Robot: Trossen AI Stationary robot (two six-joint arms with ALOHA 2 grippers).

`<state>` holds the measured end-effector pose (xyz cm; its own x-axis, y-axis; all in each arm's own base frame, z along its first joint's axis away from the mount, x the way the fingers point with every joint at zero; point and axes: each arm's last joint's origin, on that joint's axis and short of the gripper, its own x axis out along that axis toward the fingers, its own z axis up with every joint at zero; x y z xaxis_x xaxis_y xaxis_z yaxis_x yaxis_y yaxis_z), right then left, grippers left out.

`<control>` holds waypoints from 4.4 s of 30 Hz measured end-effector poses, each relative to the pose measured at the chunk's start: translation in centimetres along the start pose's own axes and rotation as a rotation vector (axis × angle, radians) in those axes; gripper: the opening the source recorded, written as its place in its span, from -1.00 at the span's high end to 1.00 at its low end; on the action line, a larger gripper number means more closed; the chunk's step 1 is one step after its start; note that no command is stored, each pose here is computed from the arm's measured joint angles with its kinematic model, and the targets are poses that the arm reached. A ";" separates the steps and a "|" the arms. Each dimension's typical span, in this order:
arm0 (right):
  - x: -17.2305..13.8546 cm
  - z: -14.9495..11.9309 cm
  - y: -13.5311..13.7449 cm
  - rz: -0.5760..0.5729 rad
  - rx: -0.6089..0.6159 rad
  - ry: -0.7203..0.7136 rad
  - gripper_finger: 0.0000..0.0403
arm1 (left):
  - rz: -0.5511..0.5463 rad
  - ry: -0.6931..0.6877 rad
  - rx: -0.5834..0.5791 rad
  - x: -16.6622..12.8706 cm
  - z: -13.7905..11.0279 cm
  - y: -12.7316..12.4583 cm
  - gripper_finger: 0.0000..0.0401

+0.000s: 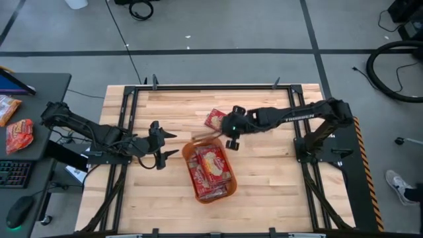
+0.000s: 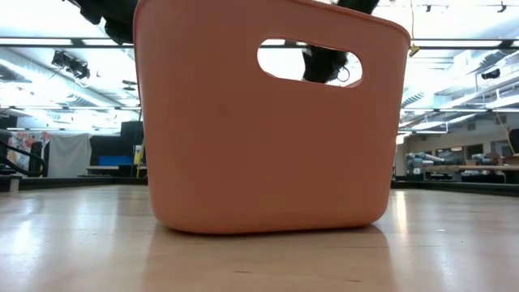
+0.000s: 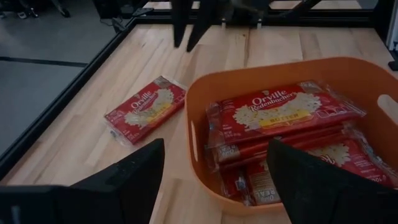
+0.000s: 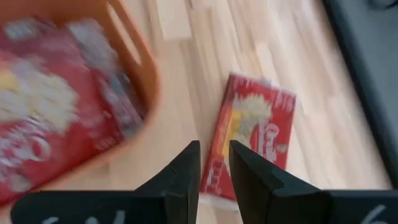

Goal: Sort popcorn bags into baskets
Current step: Put the red popcorn bag into the orange bin

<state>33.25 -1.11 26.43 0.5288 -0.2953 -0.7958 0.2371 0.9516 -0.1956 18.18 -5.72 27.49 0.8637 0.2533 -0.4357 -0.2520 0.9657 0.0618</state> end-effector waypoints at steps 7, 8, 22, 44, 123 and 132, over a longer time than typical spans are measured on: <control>4.0 -4.3 -5.5 0.001 0.121 -0.006 0.55 | 0.000 0.001 0.000 0.0 0.0 0.0 -0.42; 4.5 -4.8 -6.3 -0.002 0.131 -0.014 0.54 | 0.000 0.001 0.001 0.0 0.0 0.0 -0.42; 8.0 -11.3 -12.5 0.058 0.345 -0.045 0.13 | 0.000 0.001 0.001 0.0 0.0 0.0 -0.42; 9.4 -17.1 -9.7 0.085 0.243 -0.220 0.06 | 0.001 0.001 0.001 0.0 0.0 0.0 -0.42; 3.5 -16.4 -1.5 -0.019 0.161 -0.116 0.99 | -0.155 -0.259 -0.125 5.6 -6.2 -0.5 -0.43; 0.3 -14.3 -0.6 0.005 0.122 -0.235 0.99 | -0.178 -0.270 -0.249 5.5 -6.1 -0.6 -0.43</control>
<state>21.58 -0.53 18.14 0.7013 -0.3161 -0.6389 0.3229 0.9399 -0.1106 20.45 -5.23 19.61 0.9786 0.1216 -0.1662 -0.1580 0.9610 -0.2270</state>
